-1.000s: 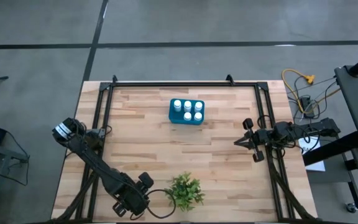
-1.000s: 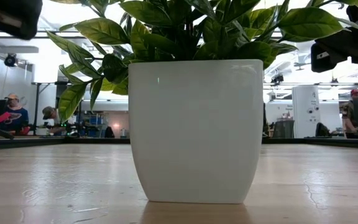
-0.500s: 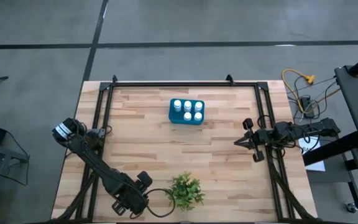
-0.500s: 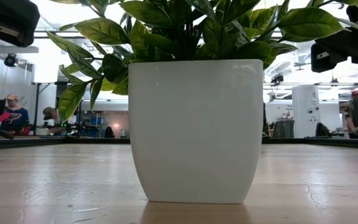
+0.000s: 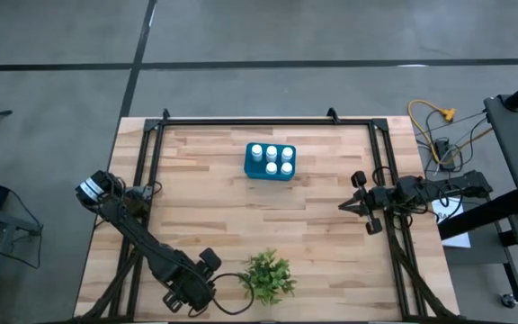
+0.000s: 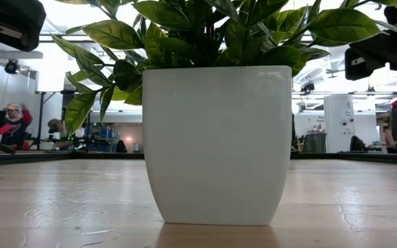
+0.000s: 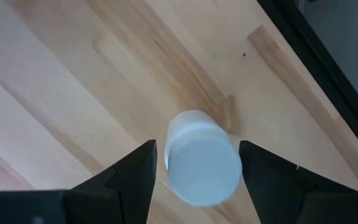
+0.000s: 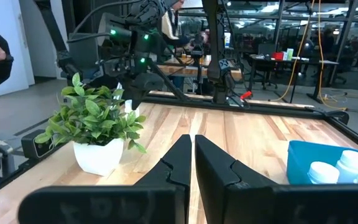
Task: Pick and place pill bottles into a basket
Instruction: Put the white pill bottle into the blue bin
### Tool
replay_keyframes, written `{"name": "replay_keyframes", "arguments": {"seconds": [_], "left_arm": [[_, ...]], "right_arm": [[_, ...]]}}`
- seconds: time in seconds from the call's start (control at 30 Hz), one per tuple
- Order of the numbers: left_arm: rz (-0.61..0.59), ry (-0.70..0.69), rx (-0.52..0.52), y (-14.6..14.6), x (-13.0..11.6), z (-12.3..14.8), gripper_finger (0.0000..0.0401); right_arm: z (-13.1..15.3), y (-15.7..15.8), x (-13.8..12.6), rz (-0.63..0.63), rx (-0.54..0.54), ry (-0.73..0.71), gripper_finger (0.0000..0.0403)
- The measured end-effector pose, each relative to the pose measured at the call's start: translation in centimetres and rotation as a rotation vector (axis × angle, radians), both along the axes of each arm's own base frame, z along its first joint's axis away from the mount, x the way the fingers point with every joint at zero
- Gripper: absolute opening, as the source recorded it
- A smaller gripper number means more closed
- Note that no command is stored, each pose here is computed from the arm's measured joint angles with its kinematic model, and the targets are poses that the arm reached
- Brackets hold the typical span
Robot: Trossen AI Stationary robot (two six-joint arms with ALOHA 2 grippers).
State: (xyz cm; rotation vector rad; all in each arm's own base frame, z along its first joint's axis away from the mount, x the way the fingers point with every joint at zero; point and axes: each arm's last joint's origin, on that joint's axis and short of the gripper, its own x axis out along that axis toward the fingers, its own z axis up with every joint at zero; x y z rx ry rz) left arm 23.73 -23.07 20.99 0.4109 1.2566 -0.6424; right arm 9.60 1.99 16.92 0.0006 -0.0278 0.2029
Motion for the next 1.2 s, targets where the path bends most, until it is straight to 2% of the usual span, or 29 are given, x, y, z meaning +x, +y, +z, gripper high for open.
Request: {"name": "replay_keyframes", "arguments": {"seconds": [0.77, 0.9, 1.07, 1.2], "left_arm": [[0.0, -0.006, -0.003, 0.02, -0.01, -0.29, 0.0209], [-0.002, 0.004, -0.005, 0.06, -0.09, -0.43, 0.0193], [-0.005, 0.012, -0.013, 0.05, -0.12, -0.45, 0.0148], [-0.006, 0.015, -0.015, 0.04, -0.13, -0.45, 0.0144]], "right_arm": [[0.0, 0.0, 0.0, 0.0, 0.0, 0.0, 0.0012], [0.0, 0.0, 0.0, 0.0, -0.001, 0.0, 0.0012], [0.0, 0.0, 0.0, 0.0, 0.0, 0.0, 0.0012], [0.01, 0.0, 0.0, 0.0, 0.0, 0.0, 0.0012]]}}
